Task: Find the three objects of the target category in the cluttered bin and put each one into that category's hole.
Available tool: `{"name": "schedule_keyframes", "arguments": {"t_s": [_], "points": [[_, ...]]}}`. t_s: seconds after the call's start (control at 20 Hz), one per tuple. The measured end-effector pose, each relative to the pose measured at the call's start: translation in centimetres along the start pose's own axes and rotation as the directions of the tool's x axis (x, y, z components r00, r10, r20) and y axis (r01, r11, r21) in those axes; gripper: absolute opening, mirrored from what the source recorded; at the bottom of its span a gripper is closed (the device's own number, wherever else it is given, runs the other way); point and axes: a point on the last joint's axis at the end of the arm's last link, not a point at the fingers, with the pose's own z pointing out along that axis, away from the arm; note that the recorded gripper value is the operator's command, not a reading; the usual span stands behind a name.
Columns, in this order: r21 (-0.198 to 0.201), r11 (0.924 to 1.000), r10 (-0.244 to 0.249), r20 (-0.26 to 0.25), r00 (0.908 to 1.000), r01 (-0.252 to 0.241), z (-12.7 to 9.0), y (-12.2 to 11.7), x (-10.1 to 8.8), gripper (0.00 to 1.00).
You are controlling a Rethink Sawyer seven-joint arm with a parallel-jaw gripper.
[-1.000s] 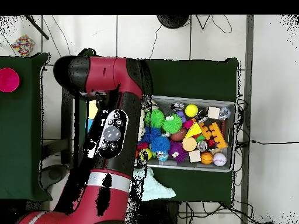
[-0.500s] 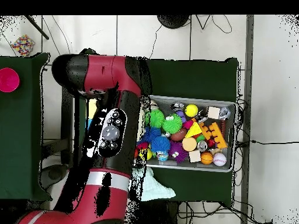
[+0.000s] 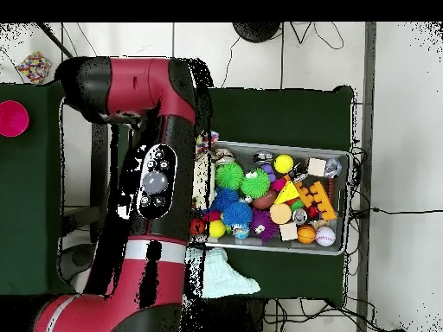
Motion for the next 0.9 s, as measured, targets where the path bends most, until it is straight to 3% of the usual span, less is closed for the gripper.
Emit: {"name": "schedule_keyframes", "arguments": {"t_s": [0.15,0.4,0.9], "points": [[-0.024,0.9997,-0.003,0.006,1.0000,0.003,-1.8,1.3,-0.7,0.00],[-0.057,0.9984,0.006,0.029,0.9996,-0.005,-5.3,2.7,-3.6,0.00],[-0.052,0.9962,0.074,0.079,0.9941,-0.070,-10.5,1.9,-12.8,0.00]]}}
